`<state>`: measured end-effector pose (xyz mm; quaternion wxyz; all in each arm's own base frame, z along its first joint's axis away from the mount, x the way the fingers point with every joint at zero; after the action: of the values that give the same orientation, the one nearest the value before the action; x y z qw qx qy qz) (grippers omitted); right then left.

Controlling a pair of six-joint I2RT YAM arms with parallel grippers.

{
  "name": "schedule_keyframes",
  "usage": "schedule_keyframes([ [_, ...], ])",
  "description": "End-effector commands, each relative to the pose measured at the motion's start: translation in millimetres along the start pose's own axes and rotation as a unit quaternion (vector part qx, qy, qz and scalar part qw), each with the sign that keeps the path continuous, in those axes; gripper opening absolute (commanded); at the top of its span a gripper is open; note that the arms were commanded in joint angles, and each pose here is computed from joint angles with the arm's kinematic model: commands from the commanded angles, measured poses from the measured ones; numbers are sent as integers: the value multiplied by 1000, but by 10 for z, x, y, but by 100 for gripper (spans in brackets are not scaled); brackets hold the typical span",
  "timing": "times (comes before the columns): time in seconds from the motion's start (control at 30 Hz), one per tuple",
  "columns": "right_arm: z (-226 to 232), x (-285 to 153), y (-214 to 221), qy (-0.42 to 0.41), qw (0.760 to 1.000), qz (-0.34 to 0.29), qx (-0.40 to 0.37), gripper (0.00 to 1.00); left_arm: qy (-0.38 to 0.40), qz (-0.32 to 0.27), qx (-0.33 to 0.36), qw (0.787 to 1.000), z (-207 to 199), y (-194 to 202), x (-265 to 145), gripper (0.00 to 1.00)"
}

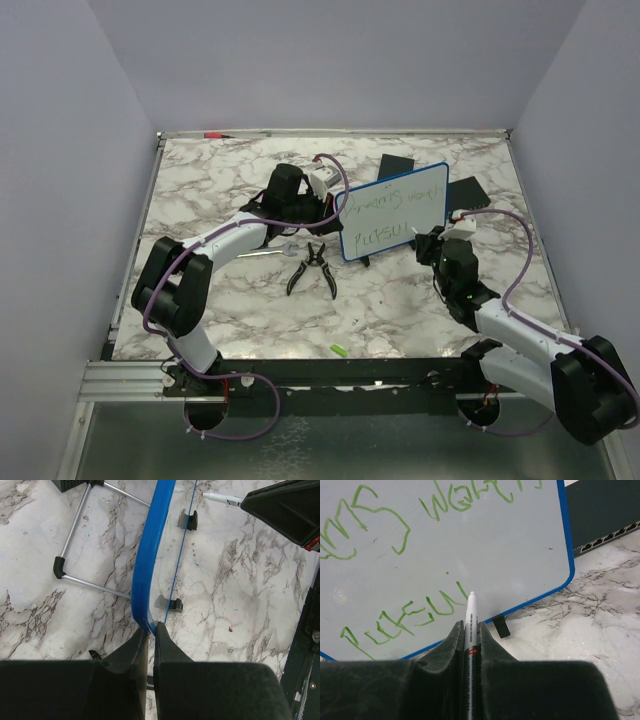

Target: Write a sentence on the whiteboard

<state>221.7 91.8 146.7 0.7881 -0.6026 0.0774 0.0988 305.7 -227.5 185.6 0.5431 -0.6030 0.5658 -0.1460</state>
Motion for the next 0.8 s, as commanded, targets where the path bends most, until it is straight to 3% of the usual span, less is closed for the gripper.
schedule_keyframes([
  [0.0,23,44,-56,-8,1000,-9,6,1,-24,29,-2,999,51,119,45,0],
  [0.77,87,182,-155,-11,1000,-23,-9,1,-21,29,-1,999,47,117,44,0],
])
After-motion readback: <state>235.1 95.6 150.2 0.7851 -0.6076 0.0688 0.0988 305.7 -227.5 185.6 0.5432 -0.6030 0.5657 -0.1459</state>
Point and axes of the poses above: each gripper's point midway between its finger pads, its own x axis out along the fingers, its own z axis along the line the jaws close on, y = z × x, the point moved 10 cm from there along -x, back along the fingers
